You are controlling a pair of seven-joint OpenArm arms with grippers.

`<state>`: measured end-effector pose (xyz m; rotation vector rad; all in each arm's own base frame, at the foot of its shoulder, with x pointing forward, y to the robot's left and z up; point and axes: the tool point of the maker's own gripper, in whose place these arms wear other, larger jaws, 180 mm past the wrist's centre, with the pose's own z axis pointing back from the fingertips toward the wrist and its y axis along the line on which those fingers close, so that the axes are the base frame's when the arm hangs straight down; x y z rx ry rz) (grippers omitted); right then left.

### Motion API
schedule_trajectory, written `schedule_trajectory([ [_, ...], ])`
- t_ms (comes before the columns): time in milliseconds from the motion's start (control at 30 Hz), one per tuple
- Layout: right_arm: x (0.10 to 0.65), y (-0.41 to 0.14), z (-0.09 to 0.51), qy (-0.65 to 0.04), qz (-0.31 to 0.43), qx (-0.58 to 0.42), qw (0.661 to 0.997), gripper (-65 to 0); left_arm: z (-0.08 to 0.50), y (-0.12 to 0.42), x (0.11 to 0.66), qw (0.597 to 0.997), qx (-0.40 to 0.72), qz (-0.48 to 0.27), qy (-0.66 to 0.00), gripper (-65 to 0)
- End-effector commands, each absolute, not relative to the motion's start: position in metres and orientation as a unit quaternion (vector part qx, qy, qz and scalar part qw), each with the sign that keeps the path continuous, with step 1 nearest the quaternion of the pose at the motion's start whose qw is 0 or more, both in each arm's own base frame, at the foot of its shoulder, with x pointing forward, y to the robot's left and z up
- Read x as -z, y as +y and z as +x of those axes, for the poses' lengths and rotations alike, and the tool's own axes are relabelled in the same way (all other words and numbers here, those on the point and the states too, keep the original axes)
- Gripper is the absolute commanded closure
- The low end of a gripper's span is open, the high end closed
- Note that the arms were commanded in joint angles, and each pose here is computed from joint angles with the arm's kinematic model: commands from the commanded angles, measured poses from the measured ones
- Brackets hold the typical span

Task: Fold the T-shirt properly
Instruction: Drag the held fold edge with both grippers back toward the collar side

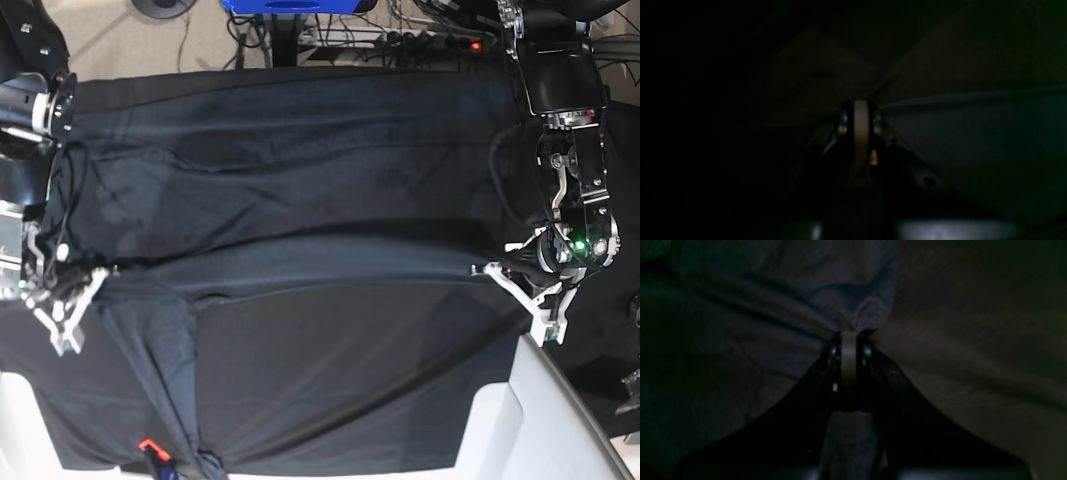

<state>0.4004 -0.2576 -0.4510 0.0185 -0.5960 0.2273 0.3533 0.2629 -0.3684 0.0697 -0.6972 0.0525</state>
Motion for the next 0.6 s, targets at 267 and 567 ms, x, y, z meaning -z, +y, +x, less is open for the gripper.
schedule_trajectory([
  [267,0.442,-0.268,0.403,-0.302,-0.002,-0.113,0.947,-0.8,0.347,0.262,0.356,0.933,-0.015,0.043,-0.356,0.0],
  [567,0.449,-0.269,0.394,-0.275,-0.005,-0.112,0.955,-0.8,0.325,0.261,0.376,0.944,-0.014,0.043,-0.328,0.0],
])
